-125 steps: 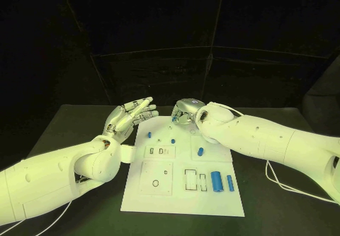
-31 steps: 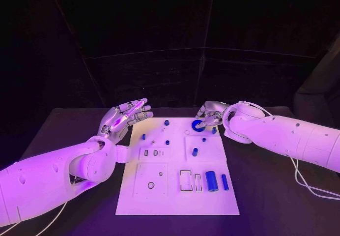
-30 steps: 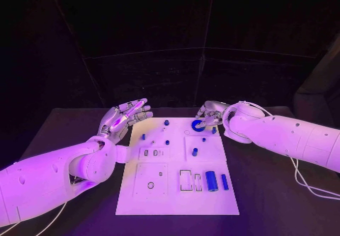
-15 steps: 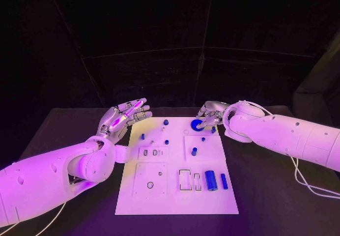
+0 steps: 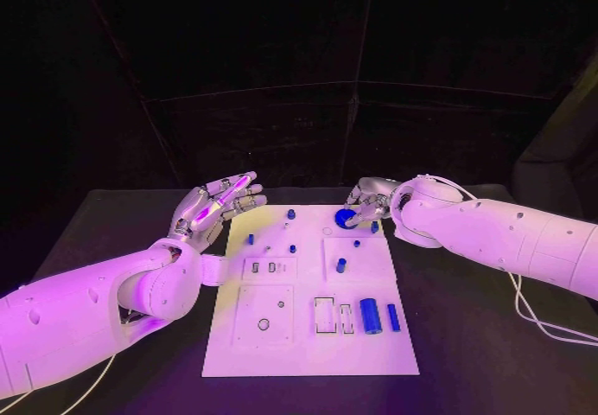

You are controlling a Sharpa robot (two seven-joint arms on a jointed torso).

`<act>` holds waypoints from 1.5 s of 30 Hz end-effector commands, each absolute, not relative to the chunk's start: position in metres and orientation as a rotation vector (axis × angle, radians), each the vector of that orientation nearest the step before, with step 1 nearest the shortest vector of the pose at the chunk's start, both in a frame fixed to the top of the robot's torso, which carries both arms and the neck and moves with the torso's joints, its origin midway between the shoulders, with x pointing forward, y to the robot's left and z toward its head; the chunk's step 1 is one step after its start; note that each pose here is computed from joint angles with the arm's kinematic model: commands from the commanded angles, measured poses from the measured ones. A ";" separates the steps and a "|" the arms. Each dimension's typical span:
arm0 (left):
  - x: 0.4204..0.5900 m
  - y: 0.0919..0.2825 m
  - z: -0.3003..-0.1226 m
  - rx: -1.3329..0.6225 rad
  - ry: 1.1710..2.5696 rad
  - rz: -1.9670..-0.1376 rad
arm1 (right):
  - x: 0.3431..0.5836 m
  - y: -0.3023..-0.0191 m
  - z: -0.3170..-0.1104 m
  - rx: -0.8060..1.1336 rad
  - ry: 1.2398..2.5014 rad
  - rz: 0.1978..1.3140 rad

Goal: Assemble the parts on the task board

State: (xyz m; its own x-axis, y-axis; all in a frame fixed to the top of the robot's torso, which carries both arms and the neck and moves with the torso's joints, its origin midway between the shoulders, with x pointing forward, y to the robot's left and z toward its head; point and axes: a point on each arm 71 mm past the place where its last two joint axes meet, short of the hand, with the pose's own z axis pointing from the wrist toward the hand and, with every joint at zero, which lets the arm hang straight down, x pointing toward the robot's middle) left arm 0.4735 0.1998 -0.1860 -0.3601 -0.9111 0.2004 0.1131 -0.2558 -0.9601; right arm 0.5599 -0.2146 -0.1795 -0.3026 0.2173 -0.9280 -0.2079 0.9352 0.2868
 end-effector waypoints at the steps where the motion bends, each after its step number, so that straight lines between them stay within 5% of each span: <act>1: 0.473 0.199 -0.185 -1.057 1.217 -1.738 | 0.560 -0.214 -0.182 -0.005 1.851 0.405; 20: 0.474 0.199 -0.185 -1.058 1.219 -1.738 | 0.562 -0.208 -0.180 -0.045 1.798 0.395; 45: 0.474 0.198 -0.186 -1.063 1.230 -1.741 | 0.563 -0.210 -0.191 -0.088 1.932 0.308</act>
